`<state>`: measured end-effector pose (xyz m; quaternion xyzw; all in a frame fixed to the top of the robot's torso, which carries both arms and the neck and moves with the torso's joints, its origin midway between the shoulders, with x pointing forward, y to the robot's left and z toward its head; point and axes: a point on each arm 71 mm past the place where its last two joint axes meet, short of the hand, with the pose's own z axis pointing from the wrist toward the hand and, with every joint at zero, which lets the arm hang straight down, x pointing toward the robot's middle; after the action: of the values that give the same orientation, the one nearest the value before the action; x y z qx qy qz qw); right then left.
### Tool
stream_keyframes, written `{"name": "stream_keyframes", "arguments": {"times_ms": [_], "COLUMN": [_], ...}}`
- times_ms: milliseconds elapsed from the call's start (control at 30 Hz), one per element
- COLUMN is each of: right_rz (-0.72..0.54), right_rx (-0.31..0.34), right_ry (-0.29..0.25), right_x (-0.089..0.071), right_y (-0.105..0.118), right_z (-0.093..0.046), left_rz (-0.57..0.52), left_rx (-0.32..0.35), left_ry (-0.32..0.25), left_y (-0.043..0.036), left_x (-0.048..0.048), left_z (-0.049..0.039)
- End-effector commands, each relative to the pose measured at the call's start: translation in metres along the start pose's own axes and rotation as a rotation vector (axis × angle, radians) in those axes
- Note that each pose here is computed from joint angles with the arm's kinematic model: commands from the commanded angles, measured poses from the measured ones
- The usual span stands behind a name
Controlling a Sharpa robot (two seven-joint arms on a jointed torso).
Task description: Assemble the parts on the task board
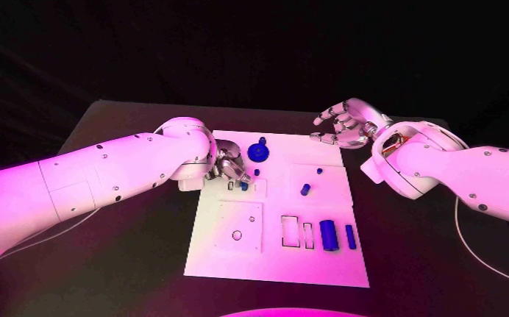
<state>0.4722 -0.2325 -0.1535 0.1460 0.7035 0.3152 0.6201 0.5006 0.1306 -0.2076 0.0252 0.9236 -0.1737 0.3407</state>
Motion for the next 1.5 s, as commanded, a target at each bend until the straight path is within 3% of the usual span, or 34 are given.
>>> {"name": "stream_keyframes", "arguments": {"times_ms": [33, 567, 1000, 1233, 1500], "right_rz": [-0.005, -0.005, -0.005, -0.005, -0.006], "right_rx": [-0.016, -0.017, -0.017, -0.016, -0.016], "right_ry": [0.013, 0.010, 0.006, 0.003, 0.000], "right_x": [0.001, 0.001, 0.001, 0.000, 0.000], "right_y": [0.001, 0.001, 0.001, 0.000, 0.000], "right_z": [0.000, 0.000, 0.000, 0.000, 0.002], "left_rz": [0.028, 0.032, 0.015, -0.026, -0.150], "left_rx": [-0.011, -0.011, -0.007, 0.004, 0.054], "left_ry": [0.050, 0.050, 0.016, -0.011, -0.080], "left_y": [0.0007, 0.0017, 0.0038, 0.0064, 0.0031], "left_x": [0.0124, 0.0127, 0.0097, 0.0074, -0.0070], "left_z": [0.0047, 0.0037, 0.0004, -0.0046, -0.0189]}}
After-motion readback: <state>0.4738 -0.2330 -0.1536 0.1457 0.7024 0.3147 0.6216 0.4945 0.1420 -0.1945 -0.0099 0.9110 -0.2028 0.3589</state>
